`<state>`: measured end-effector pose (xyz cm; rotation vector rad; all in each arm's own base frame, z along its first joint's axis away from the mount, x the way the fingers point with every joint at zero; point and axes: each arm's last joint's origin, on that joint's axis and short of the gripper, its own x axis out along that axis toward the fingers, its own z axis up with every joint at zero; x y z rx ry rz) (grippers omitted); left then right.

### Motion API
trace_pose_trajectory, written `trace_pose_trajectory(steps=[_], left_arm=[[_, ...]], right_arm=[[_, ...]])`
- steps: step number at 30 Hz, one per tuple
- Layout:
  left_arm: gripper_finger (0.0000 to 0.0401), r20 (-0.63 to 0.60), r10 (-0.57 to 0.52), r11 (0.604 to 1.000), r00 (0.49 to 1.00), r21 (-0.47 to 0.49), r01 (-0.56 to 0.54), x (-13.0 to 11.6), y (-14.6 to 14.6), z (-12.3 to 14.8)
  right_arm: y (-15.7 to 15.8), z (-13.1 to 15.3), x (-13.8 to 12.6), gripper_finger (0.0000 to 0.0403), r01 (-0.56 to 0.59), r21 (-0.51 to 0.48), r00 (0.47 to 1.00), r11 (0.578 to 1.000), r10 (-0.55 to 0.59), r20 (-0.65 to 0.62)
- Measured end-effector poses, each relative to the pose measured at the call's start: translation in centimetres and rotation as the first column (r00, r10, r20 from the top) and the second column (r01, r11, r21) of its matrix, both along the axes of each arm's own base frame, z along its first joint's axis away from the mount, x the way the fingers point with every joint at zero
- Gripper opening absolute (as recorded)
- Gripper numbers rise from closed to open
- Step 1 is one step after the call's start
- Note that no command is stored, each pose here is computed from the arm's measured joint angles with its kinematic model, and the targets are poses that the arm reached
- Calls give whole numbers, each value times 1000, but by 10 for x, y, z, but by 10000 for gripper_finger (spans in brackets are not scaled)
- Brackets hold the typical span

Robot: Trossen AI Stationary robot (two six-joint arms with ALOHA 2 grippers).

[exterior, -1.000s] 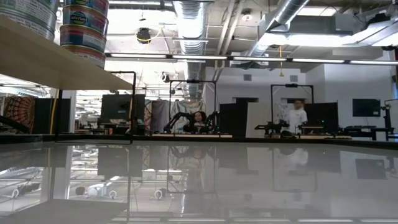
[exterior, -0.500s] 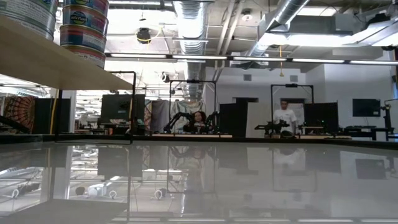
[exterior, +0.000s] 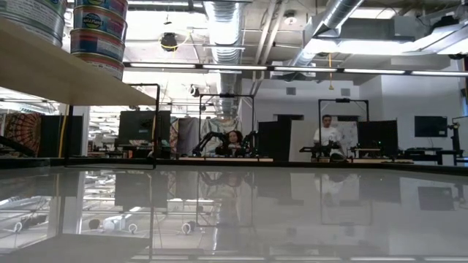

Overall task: Stack canned seafood by type on shelf
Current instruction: Stack the green tuna can on top of the green tuna can on the shelf

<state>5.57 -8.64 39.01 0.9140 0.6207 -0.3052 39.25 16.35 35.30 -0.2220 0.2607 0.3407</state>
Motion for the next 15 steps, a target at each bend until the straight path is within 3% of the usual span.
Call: trace_pose_trajectory(steps=[15], left_arm=[[244,-19,-33,998,999,-48,32,-1,-1,8]], right_arm=[[1,-20,17,265,15,6,1000,1000,-15,-6]])
